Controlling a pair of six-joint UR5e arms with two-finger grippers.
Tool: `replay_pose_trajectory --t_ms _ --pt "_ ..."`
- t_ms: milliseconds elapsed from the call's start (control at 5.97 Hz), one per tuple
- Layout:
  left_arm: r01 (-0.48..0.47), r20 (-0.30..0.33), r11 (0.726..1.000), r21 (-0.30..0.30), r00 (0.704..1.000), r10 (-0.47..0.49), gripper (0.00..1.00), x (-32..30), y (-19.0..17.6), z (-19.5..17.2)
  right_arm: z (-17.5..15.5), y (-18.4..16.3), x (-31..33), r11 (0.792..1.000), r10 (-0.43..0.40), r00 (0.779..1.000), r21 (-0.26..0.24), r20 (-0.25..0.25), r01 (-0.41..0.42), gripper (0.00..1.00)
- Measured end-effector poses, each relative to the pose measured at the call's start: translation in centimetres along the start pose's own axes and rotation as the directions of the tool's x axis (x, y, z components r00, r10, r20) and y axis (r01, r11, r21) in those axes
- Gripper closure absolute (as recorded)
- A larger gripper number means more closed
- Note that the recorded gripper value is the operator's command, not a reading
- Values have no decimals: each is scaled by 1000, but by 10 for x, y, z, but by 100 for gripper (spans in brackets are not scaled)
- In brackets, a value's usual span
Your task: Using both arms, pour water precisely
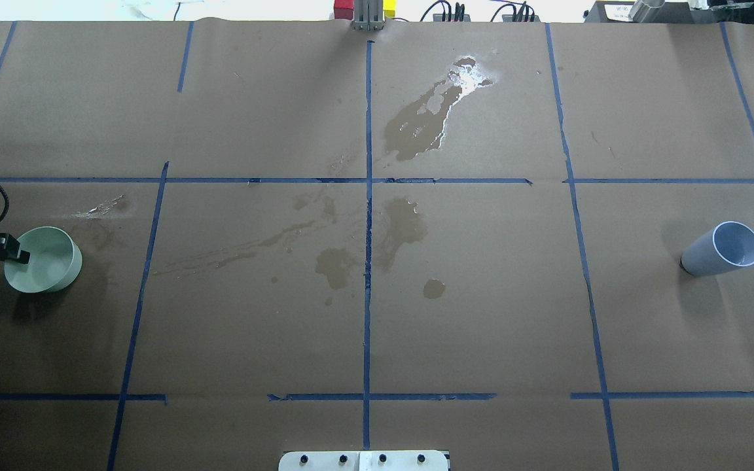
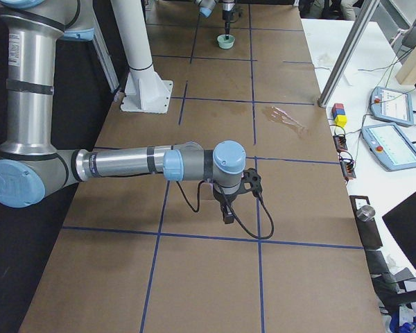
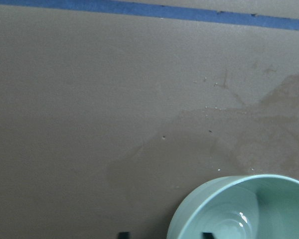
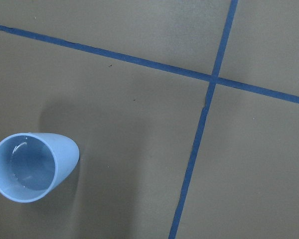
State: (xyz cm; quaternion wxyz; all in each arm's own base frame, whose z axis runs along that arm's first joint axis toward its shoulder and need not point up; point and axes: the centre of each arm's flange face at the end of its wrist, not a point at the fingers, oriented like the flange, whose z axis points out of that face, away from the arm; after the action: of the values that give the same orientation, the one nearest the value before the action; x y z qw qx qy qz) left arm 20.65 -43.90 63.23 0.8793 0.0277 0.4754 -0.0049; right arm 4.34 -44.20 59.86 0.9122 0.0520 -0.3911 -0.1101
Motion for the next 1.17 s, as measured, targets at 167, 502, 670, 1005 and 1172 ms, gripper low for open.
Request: replay_pose_trajectory --t_ms 167,502,670,1005,1172 --pt "-15 -10 1000 8 1000 15 100 10 -4 -2 0 0 0 1000 1 1000 0 0 -1 0" --pt "-70 -51 995 65 996 73 98 52 -27 -17 0 0 0 1000 1 1000 0 0 -1 0" --pt "-90 -59 990 104 994 97 99 86 -50 -25 0 0 0 1000 0 1000 1 0 0 0" --pt "-7 -75 993 115 997 15 99 196 -105 -31 -1 0 -1 1000 -1 1000 2 0 1 0" --pt "50 -81 993 106 996 -41 100 274 -110 -11 -2 -1 -2 1000 -3 1000 3 -1 3 0"
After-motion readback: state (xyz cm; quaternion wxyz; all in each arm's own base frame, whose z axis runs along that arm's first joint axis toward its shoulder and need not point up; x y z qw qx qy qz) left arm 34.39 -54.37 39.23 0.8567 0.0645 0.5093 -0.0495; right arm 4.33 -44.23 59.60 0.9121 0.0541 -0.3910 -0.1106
